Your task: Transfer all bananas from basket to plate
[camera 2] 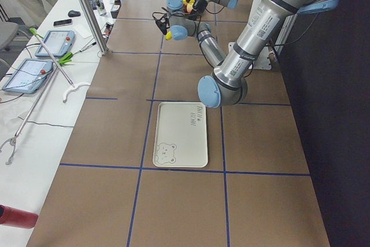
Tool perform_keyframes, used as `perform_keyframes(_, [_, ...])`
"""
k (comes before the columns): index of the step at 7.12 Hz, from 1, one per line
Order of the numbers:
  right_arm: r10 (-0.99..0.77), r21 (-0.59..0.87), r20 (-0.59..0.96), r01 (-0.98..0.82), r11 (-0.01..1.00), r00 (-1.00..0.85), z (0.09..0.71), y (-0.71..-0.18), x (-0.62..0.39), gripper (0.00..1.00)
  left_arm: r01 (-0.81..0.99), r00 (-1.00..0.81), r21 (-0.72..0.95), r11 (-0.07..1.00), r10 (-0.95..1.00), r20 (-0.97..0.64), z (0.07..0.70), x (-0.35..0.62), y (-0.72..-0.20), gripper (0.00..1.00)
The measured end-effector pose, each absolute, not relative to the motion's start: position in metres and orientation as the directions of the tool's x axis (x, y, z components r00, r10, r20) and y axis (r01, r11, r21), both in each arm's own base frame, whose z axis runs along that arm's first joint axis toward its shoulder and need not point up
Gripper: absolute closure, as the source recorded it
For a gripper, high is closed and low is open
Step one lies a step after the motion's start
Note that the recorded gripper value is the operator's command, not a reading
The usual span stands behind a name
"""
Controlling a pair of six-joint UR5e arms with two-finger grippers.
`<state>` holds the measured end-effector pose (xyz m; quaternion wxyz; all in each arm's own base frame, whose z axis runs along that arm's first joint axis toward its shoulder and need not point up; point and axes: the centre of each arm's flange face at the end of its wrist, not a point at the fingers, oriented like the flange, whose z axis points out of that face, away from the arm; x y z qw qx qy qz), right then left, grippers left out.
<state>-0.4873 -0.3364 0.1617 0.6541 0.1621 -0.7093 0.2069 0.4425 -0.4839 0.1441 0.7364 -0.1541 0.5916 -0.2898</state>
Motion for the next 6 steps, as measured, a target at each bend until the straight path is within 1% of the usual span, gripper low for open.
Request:
perform_keyframes(1, [0.041, -0.082, 0.995, -0.5, 0.862, -0.092, 0.1617, -0.3362, -0.4874, 0.99, 0.249, 0.131, -0.567, 0.786, -0.607, -0.784, 0.144, 0.4469, -0.481, 0.18])
perform_keyframes(2, [0.041, -0.082, 0.995, -0.499, 0.862, -0.092, 0.1615, -0.3357, -0.4875, 0.99, 0.254, 0.13, -0.564, 0.786, -0.605, -0.785, 0.144, 0.4504, -0.4788, 0.46])
perform_keyframes(3, [0.04, -0.082, 0.995, -0.498, 0.863, -0.093, 0.1611, -0.335, -0.4876, 0.99, 0.258, 0.128, -0.562, 0.786, -0.605, -0.786, 0.1441, 0.4522, -0.4778, 0.68])
perform_keyframes(4, [0.04, -0.082, 0.995, -0.498, 0.863, -0.094, 0.1608, -0.3346, -0.4875, 0.98, 0.26, 0.128, -0.561, 0.786, -0.604, -0.786, 0.1441, 0.4528, -0.4775, 0.83])
perform_keyframes(5, [0.04, -0.082, 0.995, -0.497, 0.864, -0.094, 0.1608, -0.334, -0.4879, 0.95, 0.26, 0.127, -0.561, 0.786, -0.604, -0.787, 0.144, 0.4529, -0.4773, 0.94])
perform_keyframes(6, [0.04, -0.081, 0.995, -0.496, 0.864, -0.093, 0.1611, -0.3339, -0.4883, 0.73, 0.26, 0.128, -0.561, 0.786, -0.604, -0.787, 0.1447, 0.4531, -0.4772, 0.98])
